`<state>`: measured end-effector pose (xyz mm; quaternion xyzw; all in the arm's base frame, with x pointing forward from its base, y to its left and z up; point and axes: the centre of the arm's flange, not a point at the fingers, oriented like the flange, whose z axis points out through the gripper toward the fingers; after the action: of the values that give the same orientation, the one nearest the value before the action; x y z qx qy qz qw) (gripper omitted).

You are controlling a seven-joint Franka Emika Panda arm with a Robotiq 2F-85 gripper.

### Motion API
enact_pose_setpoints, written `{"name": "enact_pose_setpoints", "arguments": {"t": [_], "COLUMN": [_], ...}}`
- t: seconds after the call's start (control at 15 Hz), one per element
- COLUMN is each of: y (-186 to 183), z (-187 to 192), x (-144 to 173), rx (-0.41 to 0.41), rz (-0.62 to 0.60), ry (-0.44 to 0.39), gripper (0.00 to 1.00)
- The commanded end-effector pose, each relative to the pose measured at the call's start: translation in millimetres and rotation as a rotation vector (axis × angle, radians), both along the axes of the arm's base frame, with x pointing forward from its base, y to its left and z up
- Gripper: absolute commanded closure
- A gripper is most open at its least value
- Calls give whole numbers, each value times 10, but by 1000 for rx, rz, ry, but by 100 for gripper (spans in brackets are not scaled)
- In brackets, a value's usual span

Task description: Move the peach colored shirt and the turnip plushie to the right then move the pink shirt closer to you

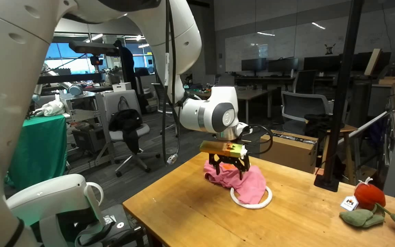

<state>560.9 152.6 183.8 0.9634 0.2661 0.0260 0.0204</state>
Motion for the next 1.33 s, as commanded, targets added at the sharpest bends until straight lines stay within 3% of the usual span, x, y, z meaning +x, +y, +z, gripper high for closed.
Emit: {"name": "enact_pose_setpoints", "arguments": {"t": [0.0, 0.47, 1.27], "y": [56, 224, 467], "z": [57, 67, 37], "x": [-118, -2, 402], "rx": [16, 21, 65], "rz": [-31, -48, -26], "ry": [-67, -133, -150], "gripper": [0, 0, 0]}}
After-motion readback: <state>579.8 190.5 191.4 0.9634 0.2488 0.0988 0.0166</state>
